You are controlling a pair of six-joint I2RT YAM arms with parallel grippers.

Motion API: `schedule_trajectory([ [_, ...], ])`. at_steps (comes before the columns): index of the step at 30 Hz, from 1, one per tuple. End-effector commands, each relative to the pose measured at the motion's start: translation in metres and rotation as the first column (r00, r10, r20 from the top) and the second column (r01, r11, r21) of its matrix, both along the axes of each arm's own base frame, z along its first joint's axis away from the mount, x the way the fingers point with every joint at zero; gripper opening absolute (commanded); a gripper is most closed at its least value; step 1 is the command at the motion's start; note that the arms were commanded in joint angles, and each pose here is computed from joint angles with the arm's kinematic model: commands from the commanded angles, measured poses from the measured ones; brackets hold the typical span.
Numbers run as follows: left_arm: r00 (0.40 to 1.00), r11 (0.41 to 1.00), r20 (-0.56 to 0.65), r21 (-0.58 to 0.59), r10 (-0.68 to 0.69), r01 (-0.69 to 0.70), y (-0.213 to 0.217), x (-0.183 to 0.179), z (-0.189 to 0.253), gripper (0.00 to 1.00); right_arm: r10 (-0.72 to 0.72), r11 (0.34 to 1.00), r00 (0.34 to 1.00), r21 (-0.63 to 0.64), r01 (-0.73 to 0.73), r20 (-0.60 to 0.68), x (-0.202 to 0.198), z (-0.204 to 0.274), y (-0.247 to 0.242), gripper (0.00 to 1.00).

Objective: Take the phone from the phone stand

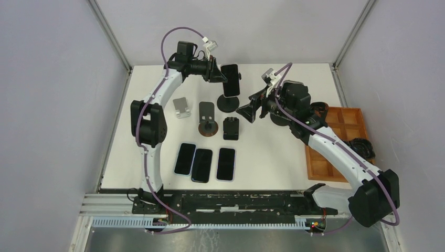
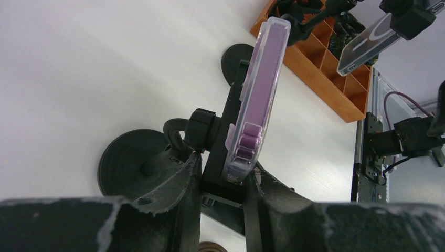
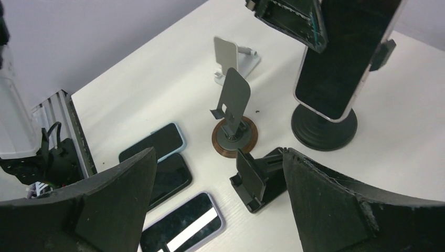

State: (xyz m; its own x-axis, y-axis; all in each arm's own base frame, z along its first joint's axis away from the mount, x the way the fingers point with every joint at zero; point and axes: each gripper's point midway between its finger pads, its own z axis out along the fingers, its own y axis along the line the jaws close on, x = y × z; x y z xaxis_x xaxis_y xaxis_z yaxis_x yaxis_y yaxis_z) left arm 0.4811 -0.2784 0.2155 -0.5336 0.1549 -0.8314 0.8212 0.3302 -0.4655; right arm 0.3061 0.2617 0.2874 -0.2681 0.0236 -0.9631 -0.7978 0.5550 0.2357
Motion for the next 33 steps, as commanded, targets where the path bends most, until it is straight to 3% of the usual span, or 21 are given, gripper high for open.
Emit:
schedule_trajectory([
  [1, 0.929, 0.99, 0.362, -0.082, -0.081, 0.119, 0.003, -0.031, 0.135, 0.02, -0.048, 0.999, 0.998, 0.0, 0.048, 0.048, 0.01, 0.017, -0.005, 0.95],
  [6, 0.865, 0.987, 0.495, -0.083, -0.081, 0.14, 0.01, -0.061, 0.187, 0.02, -0.041, 0.999, 0.995, 0.02, 0.039, 0.092, 0.009, 0.034, -0.005, 0.95],
  [14, 0.801, 0.985, 0.591, -0.056, -0.097, 0.161, 0.025, -0.117, 0.231, 0.02, 0.031, 0.995, 0.977, 0.089, -0.051, 0.209, -0.011, 0.076, -0.001, 0.97],
  [24, 0.794, 0.983, 0.593, -0.016, -0.137, 0.181, 0.046, -0.203, 0.236, 0.02, 0.205, 0.939, 0.932, 0.207, -0.273, 0.3, -0.066, 0.127, 0.006, 0.98],
  [28, 0.813, 0.982, 0.561, 0.007, -0.158, 0.186, 0.052, -0.234, 0.227, 0.02, 0.287, 0.877, 0.881, 0.267, -0.4, 0.377, -0.104, 0.15, 0.003, 0.98],
  [33, 0.858, 0.975, 0.47, 0.038, -0.209, 0.217, 0.049, -0.271, 0.197, 0.02, 0.305, 0.858, 0.873, 0.288, -0.425, 0.38, -0.113, 0.157, 0.002, 0.98],
])
